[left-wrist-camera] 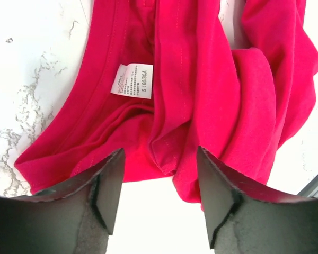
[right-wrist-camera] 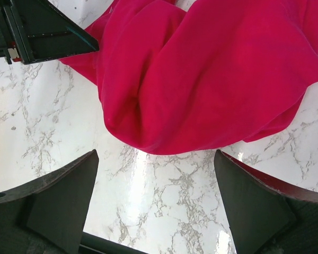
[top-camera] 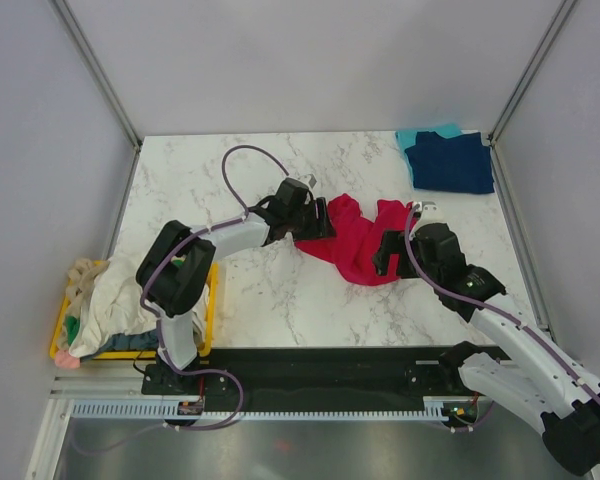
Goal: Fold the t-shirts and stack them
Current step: Flatten the tshirt out
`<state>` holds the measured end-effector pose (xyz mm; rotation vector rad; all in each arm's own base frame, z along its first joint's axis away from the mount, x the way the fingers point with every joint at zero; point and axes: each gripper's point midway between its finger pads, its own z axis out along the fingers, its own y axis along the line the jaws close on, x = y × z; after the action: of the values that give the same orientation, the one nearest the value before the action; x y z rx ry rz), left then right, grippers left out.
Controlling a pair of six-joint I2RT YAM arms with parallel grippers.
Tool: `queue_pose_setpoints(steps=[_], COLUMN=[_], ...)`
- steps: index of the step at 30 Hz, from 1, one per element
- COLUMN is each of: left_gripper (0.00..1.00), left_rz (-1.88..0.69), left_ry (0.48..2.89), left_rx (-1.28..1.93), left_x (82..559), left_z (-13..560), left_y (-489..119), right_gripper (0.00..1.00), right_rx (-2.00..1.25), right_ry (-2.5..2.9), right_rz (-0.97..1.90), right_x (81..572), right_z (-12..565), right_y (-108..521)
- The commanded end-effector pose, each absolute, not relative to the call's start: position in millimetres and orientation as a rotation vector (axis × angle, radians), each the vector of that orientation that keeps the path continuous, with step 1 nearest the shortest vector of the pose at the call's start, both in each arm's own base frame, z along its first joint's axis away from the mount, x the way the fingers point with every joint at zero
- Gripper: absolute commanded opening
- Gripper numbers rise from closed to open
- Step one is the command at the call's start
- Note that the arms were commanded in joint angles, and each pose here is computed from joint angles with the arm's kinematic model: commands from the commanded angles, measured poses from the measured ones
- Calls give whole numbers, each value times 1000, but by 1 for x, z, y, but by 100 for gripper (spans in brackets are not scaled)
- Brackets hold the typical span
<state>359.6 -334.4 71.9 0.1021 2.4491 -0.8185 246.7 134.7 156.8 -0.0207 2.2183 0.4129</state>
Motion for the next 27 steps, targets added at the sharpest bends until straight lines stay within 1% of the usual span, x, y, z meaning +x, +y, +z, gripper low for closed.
queue_pose_setpoints(steps=[1,2,4,5,7,8,13,19,20,22,23,25,26,27], left_gripper=[63,58,55,51,47,44,36,23,16,6,2,2,2,2], left_rz=[-802,-804,-812,-811,-809,-814,-830,-910,-924,-951,-955,-914,-905,-861], left_ry=[2377,2381,2387,2390,2386,2384,2390,2401,2393,2374,2361,2360,2313,2346], left_rx=[133,128,119,115,111,113,123,141,139,139,140,118,116,105], left_x=[375,379,382,383,386,387,388,384,385,387,389,391,395,390], left_z=[82,80,78,76,75,76,72,72,76,87,92,102,128,133], left_y=[-336,-337,-337,-337,-336,-337,-342,-352,-355,-359,-360,-354,-352,-343], right_gripper=[98,98,98,98,98,98,98,98,98,98,98,98,98,98], right_rx=[-33,-34,-34,-34,-34,-35,-39,-40,-39,-40,-38,-28,-25,-7], right_ry=[2216,2215,2219,2219,2221,2224,2231,2240,2243,2245,2249,2245,2263,2268], right_rz=[427,430,428,428,427,426,422,409,407,405,407,420,418,427], right_x=[246,246,245,245,245,244,245,246,246,247,248,251,253,255], right_z=[159,159,158,158,158,157,155,151,149,147,146,147,141,140], right_y=[137,137,136,136,136,136,137,136,135,136,137,140,142,144])
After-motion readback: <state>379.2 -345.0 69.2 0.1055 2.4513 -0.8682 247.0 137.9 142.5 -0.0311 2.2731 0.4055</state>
